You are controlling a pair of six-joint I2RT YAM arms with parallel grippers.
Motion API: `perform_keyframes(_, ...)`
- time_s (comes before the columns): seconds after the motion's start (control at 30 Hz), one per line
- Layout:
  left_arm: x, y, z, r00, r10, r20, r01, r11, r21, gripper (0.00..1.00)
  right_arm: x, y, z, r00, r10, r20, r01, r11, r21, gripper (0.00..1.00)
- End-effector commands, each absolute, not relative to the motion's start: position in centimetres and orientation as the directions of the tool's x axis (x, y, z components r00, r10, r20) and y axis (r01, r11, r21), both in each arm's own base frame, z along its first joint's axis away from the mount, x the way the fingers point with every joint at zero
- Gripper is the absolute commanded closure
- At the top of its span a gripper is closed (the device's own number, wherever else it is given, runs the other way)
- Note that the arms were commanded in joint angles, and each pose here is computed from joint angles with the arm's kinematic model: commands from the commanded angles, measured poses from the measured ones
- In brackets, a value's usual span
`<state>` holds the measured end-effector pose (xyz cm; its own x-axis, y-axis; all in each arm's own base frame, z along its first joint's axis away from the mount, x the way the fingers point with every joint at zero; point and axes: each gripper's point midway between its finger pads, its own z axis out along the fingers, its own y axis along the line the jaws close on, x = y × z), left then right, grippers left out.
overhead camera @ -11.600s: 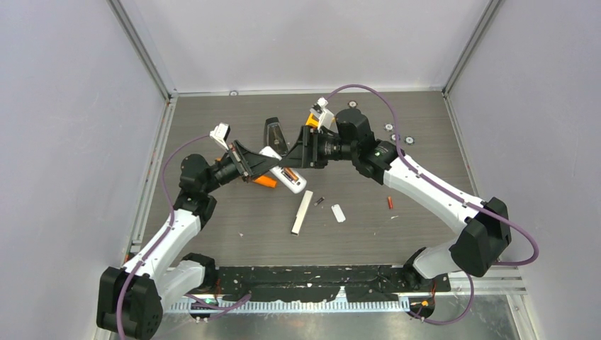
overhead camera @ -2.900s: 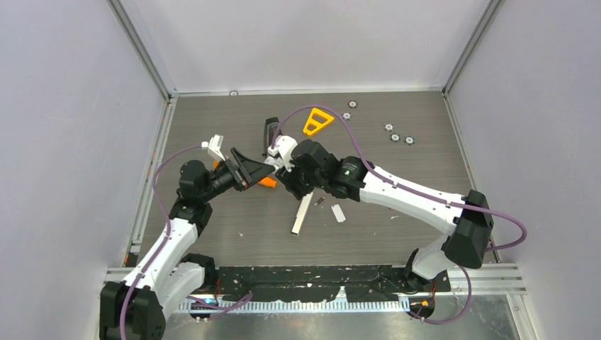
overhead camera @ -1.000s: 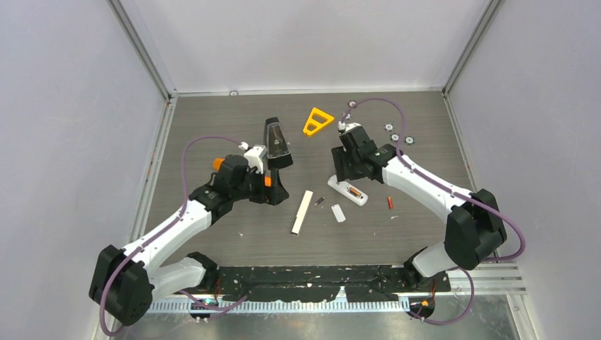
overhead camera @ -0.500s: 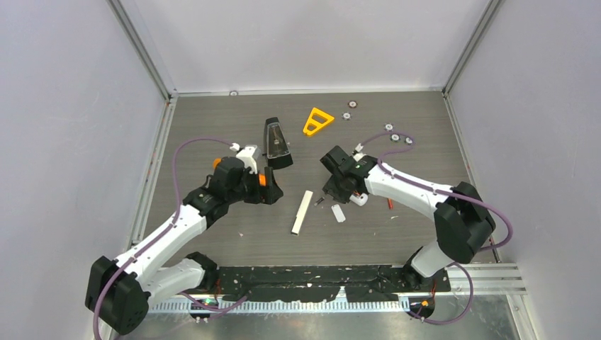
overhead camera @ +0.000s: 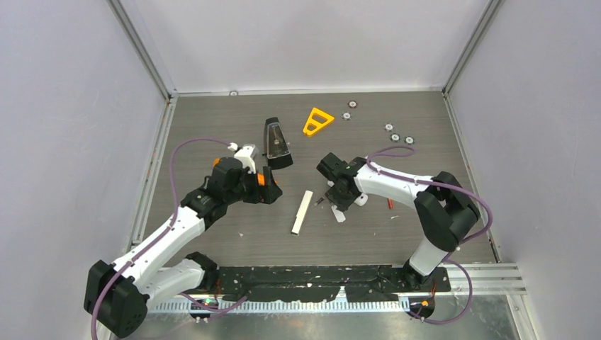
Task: Load the batteries into the remote control
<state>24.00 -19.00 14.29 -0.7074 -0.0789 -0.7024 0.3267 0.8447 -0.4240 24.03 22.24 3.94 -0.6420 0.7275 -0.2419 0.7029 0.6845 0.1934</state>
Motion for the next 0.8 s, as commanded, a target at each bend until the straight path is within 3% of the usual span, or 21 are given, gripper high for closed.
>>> perform_keyframes(0.0, 24.4, -19.0, 14.7, -0.688, -0.086, -0.721, 0.336, 0.843, -0.421, 0.18, 24.9, 22.2, 4.4, -0.592, 0.758, -0.272, 0.737, 0.646, 0.197, 0.6)
perform_keyframes(0.17, 24.1, -19.8, 15.4, -0.678, -0.068, -0.732, 0.394, 0.807, -0.44, 0.18, 25.3, 22.4, 3.8, -0.583, 0.766, -0.271, 0.747, 0.637, 0.19, 0.59)
perform_keyframes(0.57, 24.3, -19.8, 15.6, -0.67, -0.067, -0.74, 0.4, 0.806, -0.436, 0.18, 25.8, 21.9, 2.9, -0.562, 0.776, -0.285, 0.766, 0.619, 0.174, 0.72)
perform_keyframes(0.77, 24.3, -19.7, 15.5, -0.67, -0.07, -0.739, 0.396, 0.808, -0.436, 0.18, 25.4, 21.3, 2.3, -0.554, 0.782, -0.284, 0.779, 0.608, 0.156, 0.73)
